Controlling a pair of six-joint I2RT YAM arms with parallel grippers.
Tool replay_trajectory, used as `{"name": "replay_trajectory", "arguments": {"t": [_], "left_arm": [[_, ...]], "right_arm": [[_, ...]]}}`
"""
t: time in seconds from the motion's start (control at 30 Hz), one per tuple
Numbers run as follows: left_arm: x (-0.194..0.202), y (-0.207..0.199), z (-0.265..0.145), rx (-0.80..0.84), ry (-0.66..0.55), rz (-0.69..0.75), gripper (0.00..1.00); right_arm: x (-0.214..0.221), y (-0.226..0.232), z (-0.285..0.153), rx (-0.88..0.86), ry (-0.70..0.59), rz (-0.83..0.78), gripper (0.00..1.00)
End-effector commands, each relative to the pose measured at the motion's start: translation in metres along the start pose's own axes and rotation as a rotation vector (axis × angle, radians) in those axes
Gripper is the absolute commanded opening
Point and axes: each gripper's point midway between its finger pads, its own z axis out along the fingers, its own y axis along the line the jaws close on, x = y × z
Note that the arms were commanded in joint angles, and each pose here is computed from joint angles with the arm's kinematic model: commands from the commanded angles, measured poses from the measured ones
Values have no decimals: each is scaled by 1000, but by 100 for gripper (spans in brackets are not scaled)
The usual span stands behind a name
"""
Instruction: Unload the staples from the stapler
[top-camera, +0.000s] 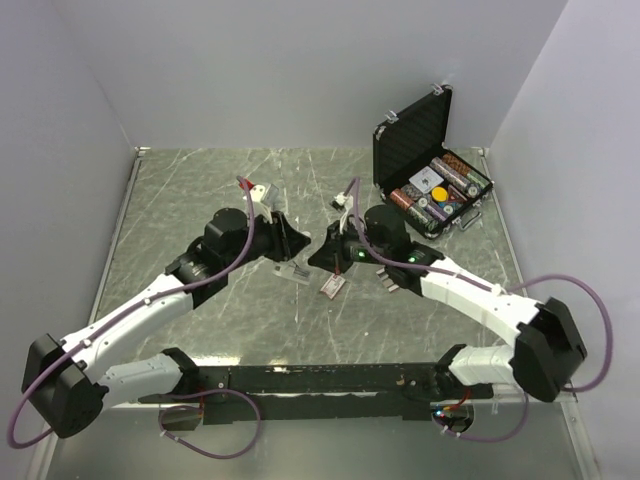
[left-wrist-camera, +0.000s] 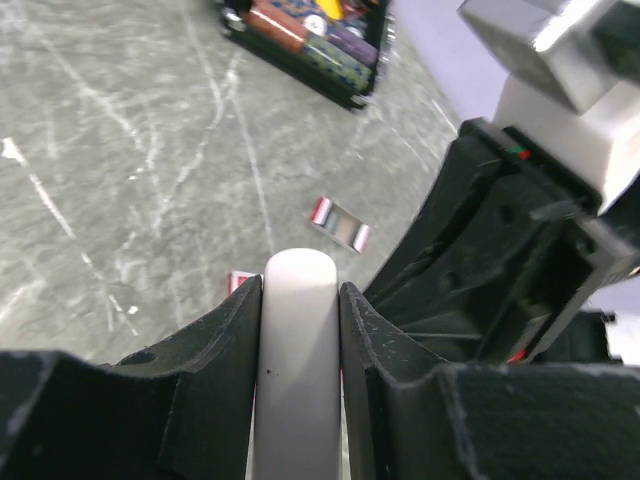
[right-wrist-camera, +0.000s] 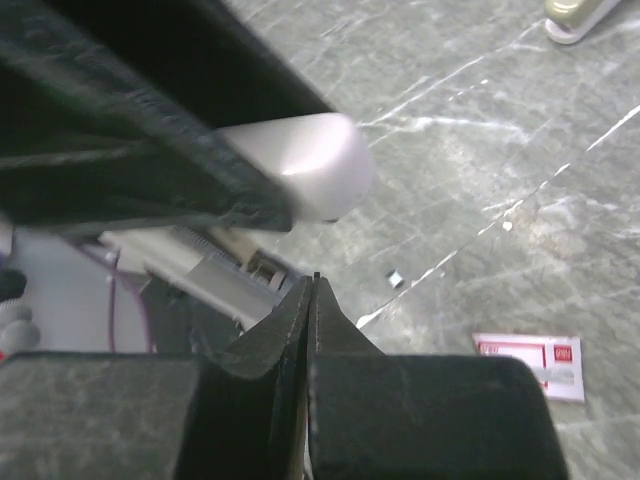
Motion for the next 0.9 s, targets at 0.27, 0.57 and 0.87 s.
{"name": "replay_trajectory", "arguments": {"t": [0.27, 0.57, 0.87], "left_arm": [[-19, 19, 16, -141, -60, -82, 1], [-23, 48, 18, -269, -149, -95, 1], [-18, 73, 24, -370, -197, -130, 1]], "right_arm": [[-38, 8, 51, -88, -135, 4, 0], [-24, 16, 62, -128, -93, 28, 0], [-14, 26, 77, -219, -63, 66, 0]]}}
